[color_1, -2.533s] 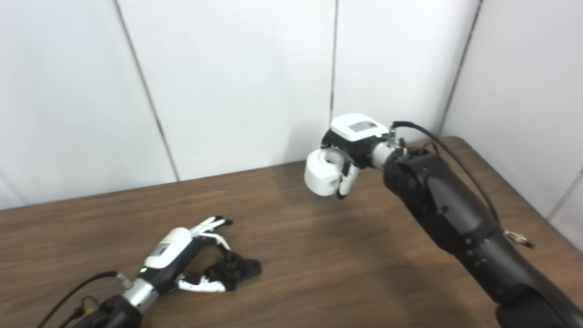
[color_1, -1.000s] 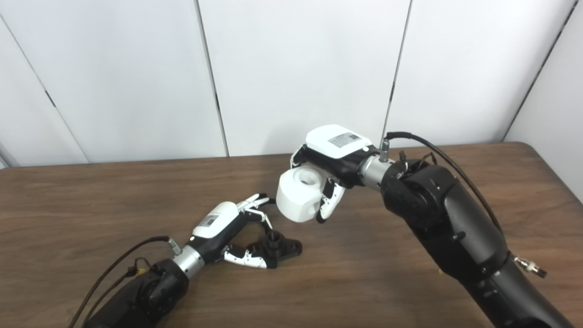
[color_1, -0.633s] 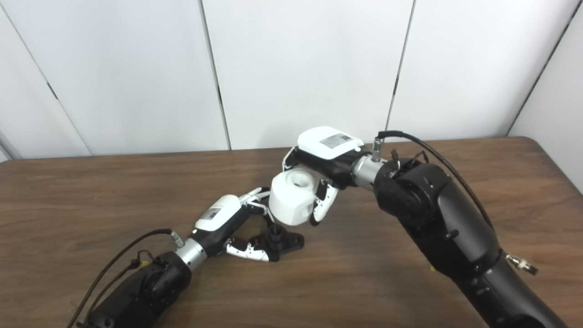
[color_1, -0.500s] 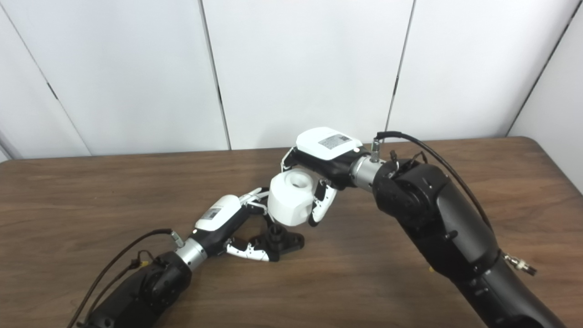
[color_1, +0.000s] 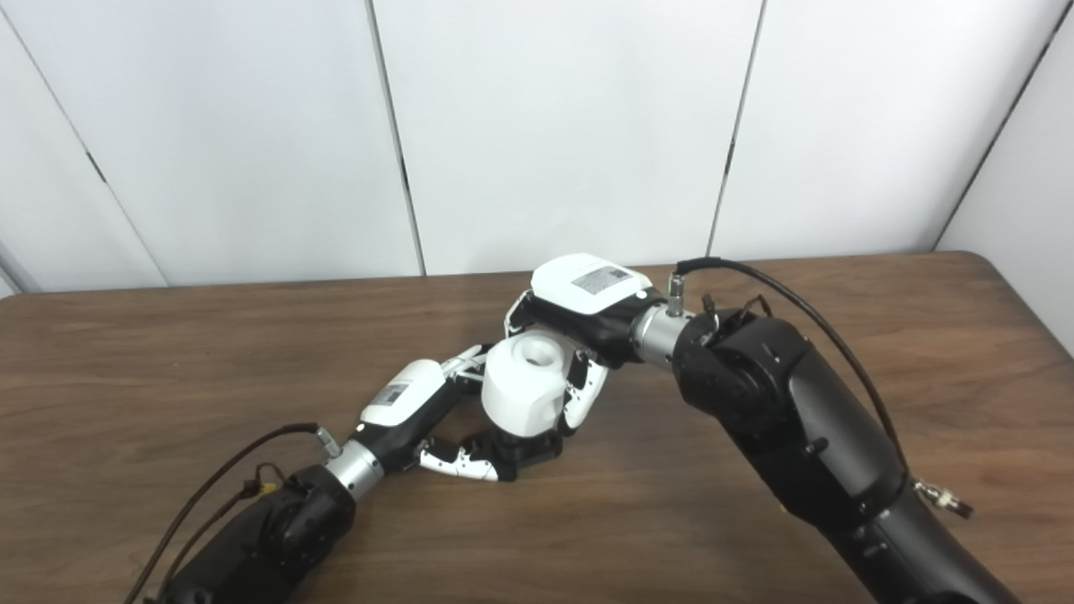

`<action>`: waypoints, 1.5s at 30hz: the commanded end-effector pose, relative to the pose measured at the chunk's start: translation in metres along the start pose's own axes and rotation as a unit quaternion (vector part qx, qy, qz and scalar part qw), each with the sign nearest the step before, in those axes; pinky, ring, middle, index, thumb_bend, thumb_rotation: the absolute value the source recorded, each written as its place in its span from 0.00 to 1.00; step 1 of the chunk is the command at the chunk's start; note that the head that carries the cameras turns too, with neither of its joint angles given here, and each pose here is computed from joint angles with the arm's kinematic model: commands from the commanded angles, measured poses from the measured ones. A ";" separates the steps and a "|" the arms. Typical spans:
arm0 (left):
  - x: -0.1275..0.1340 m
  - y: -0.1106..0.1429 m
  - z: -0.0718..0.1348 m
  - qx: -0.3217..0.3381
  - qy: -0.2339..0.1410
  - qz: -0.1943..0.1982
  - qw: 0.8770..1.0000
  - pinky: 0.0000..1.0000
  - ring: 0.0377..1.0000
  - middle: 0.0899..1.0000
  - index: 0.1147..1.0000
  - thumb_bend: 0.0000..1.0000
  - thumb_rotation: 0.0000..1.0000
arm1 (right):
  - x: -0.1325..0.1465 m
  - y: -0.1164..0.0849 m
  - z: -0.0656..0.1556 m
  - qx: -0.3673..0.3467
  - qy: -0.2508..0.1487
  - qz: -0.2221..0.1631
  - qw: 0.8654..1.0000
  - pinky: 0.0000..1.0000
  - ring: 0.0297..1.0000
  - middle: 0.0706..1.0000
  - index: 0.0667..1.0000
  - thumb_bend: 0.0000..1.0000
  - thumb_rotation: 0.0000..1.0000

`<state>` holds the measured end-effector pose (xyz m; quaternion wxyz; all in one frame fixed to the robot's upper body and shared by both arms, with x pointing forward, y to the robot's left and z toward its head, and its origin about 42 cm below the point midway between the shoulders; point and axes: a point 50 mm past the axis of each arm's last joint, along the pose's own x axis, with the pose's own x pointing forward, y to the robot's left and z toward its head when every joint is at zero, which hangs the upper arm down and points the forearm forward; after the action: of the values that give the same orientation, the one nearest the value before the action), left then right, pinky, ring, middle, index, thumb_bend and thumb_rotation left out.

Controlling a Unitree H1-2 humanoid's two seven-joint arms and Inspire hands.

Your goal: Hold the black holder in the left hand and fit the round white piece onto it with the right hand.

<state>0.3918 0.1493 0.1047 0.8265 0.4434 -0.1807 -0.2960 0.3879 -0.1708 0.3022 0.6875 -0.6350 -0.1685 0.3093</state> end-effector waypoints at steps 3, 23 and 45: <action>-0.014 -0.042 -0.005 0.013 0.038 -0.096 0.995 0.91 0.97 0.92 0.42 0.52 0.08 | 0.005 -0.014 0.005 -0.014 -0.017 -0.034 0.999 0.71 0.76 0.69 0.44 0.53 0.15; -0.016 -0.042 0.001 0.010 0.038 -0.098 0.994 0.91 0.98 0.92 0.42 0.52 0.08 | 0.020 -0.003 0.008 -0.005 -0.009 -0.017 1.000 0.75 0.78 0.71 0.44 0.53 0.15; -0.015 -0.045 0.006 0.009 0.038 -0.101 0.994 0.91 0.98 0.92 0.42 0.52 0.08 | 0.032 0.013 0.009 -0.017 -0.015 0.011 1.000 0.76 0.78 0.70 0.44 0.53 0.15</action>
<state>0.3877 0.1441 0.1071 0.8265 0.4508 -0.1757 -0.2879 0.3988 -0.1480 0.2718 0.6793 -0.6357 -0.1538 0.3328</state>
